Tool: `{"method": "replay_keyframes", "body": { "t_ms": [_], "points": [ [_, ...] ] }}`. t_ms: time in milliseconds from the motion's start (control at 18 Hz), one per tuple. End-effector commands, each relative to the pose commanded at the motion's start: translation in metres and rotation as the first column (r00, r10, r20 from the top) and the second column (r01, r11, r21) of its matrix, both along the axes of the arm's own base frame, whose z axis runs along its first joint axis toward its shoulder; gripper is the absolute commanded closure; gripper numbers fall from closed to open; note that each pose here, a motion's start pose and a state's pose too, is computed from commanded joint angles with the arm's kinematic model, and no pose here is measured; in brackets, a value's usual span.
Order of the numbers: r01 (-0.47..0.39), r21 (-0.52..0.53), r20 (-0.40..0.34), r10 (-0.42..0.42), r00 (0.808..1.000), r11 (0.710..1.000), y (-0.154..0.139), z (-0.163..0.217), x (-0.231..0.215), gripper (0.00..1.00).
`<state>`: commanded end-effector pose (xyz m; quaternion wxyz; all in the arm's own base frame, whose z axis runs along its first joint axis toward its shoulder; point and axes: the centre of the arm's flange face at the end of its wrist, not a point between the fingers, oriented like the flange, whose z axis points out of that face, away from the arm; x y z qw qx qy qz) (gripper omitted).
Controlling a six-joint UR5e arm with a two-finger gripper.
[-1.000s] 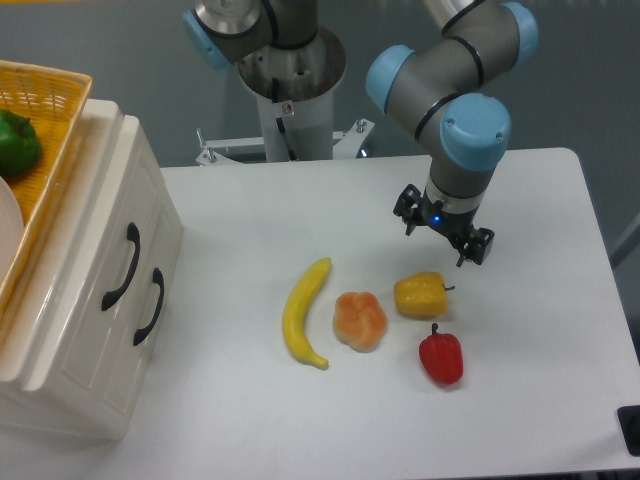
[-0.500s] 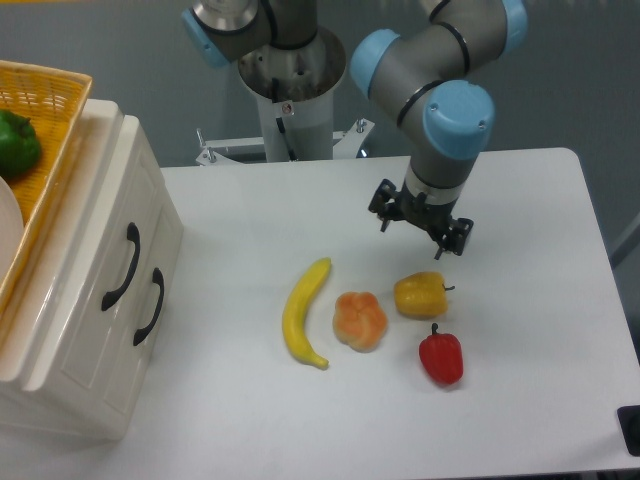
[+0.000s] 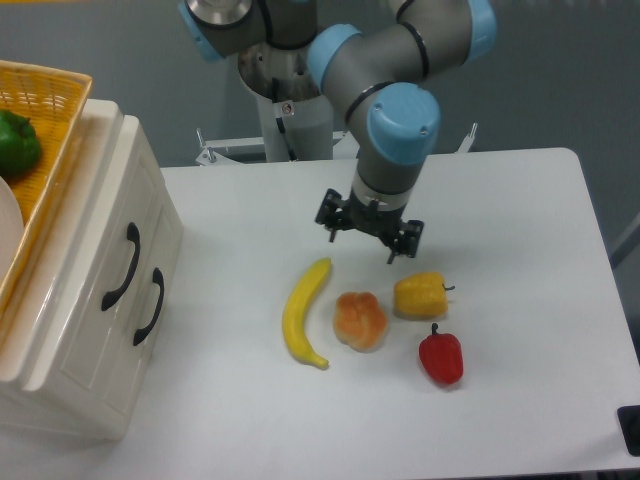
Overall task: Slide the top white drawer open
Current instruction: 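Move the gripper across the table toward the upper drawer's black handle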
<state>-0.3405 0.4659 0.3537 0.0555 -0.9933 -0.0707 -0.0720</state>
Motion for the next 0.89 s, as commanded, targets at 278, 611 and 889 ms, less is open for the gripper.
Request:
{"method": "replay_keyframes", "body": {
  "t_ms": [278,611,889],
  "points": [
    [-0.131,0.003,0.001,0.131,0.991,0.991,0.027,0.018,0.029,0.0],
    [-0.208,-0.033,0.029,0.209,0.978,0.978,0.059,0.012,0.081,0.0],
    [-0.256,0.003,0.112,0.254,0.961,0.967,0.067,0.017,0.09,0.0]
  ]
}}
